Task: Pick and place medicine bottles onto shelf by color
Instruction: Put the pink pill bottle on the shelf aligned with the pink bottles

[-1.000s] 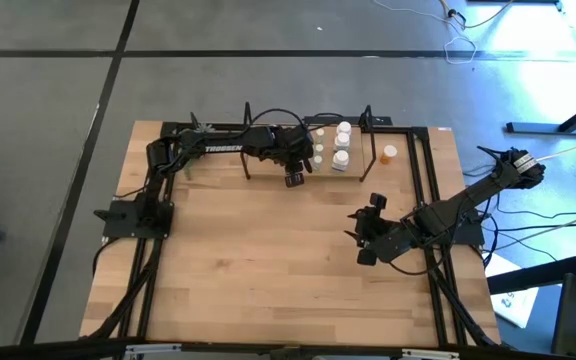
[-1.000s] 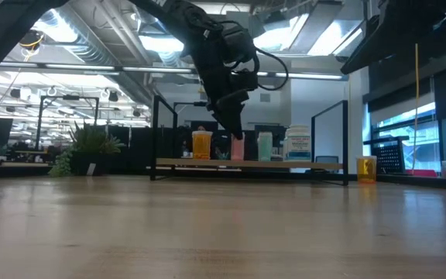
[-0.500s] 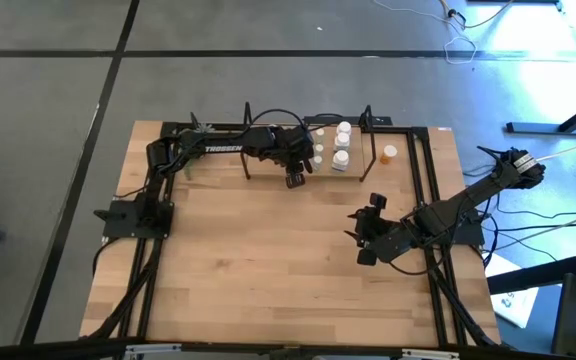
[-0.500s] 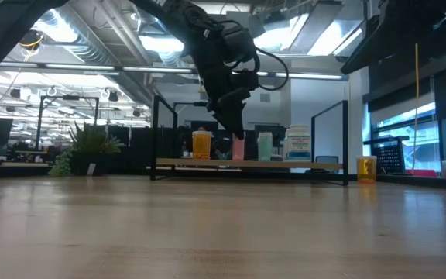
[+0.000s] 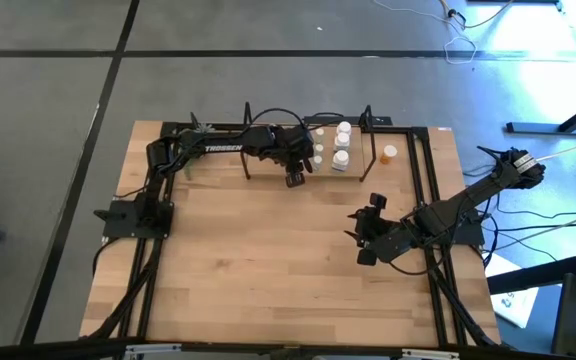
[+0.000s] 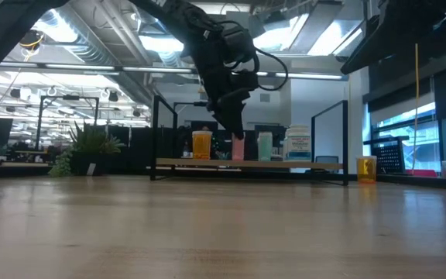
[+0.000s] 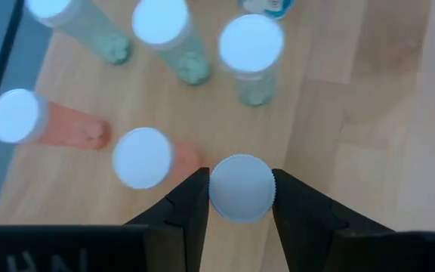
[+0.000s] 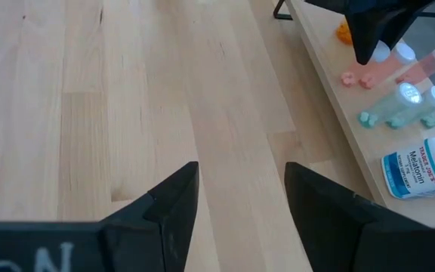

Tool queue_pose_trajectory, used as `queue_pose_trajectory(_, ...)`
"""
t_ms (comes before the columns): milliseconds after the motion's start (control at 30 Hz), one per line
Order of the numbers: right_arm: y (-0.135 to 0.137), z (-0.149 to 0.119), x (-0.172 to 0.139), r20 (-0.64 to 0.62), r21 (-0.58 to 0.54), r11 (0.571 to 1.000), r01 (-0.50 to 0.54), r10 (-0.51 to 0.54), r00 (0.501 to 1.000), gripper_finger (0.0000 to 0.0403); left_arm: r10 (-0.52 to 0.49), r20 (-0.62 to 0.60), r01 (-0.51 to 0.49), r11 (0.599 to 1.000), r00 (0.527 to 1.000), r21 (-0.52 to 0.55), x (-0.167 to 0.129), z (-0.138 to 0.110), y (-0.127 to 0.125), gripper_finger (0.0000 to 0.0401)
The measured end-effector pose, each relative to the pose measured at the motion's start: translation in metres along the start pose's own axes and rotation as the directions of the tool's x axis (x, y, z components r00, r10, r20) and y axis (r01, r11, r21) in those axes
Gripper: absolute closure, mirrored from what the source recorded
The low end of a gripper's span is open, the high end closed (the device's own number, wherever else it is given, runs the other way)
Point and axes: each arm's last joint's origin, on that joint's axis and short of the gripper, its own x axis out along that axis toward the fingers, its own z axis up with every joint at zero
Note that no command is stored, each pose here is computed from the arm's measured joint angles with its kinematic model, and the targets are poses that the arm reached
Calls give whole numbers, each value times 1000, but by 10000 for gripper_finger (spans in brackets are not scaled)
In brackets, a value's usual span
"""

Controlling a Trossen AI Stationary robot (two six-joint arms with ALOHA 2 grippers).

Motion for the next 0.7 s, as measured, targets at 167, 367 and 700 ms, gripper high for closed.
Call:
queue_pose_trajectory(167, 0, 0, 0, 1, 0, 1000, 1, -1, 1000, 205, -22, 3, 22, 1000, 1000, 0, 0, 0, -1, 273)
queue_pose_trajectory(367, -1, 1, 0, 23, 28, 998, 48, -48, 999, 205, -21, 3, 21, 1000, 1000, -1, 0, 0, -1, 273)
queue_pose_trajectory(700, -5, 2, 0, 75, 87, 984, 154, -160, 984, 205, -21, 3, 21, 1000, 1000, -1, 0, 0, -1, 273)
